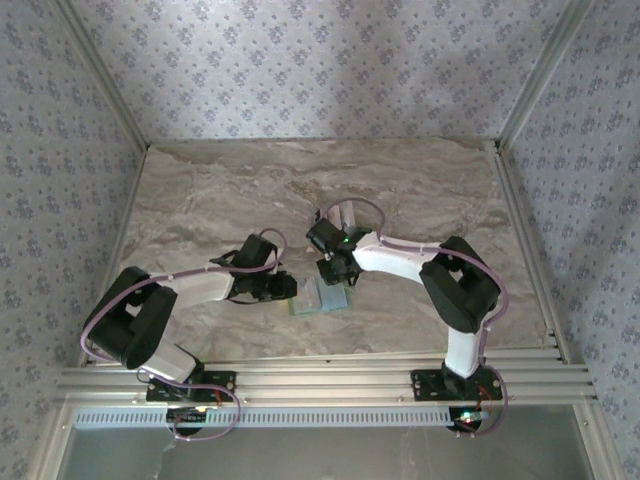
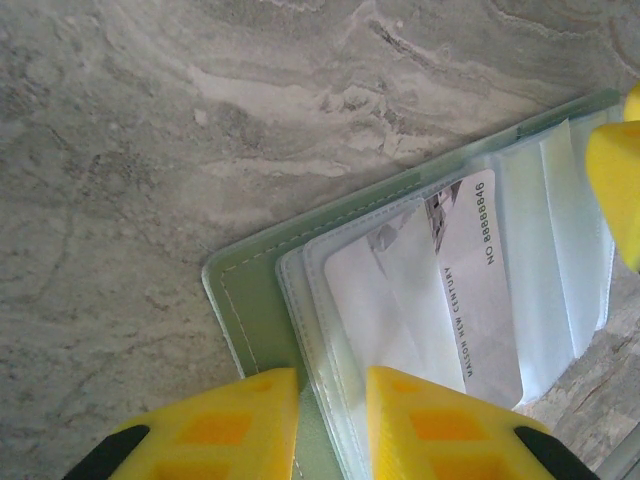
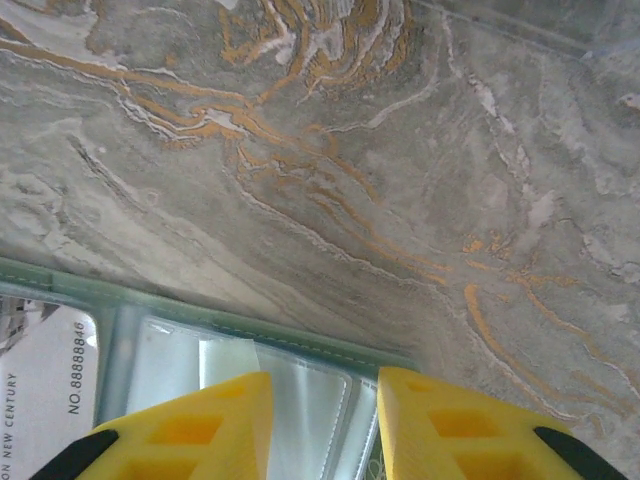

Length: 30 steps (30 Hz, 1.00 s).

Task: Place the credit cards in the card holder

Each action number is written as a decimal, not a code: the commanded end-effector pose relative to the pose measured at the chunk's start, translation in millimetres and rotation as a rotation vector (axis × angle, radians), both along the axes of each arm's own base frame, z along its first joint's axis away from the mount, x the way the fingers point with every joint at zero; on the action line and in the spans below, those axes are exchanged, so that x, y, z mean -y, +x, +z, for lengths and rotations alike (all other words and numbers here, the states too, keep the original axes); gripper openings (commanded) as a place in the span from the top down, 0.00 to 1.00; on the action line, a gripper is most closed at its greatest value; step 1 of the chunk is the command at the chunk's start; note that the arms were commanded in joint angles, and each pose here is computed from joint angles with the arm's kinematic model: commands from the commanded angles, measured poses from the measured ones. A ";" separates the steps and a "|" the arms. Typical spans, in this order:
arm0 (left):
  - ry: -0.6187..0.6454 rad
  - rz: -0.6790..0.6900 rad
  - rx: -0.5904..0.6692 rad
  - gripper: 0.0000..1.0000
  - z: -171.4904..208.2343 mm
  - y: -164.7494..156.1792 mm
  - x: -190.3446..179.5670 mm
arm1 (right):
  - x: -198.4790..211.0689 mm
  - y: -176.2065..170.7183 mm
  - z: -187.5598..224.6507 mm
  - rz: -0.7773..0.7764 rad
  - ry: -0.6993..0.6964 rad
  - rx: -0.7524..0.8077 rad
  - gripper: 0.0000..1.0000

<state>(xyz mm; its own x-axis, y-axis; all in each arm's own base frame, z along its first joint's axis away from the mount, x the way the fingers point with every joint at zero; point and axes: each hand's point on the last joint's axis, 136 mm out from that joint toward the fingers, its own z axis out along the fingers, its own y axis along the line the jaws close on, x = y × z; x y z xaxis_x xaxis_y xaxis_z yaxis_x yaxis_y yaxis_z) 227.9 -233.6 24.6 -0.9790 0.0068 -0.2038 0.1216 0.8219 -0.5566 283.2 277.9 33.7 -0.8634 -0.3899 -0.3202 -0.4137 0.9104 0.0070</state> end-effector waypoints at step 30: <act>0.027 -0.011 -0.016 0.75 -7.7 2.3 0.2 | 0.7 -10.5 -4.4 0.017 -0.008 -0.016 0.89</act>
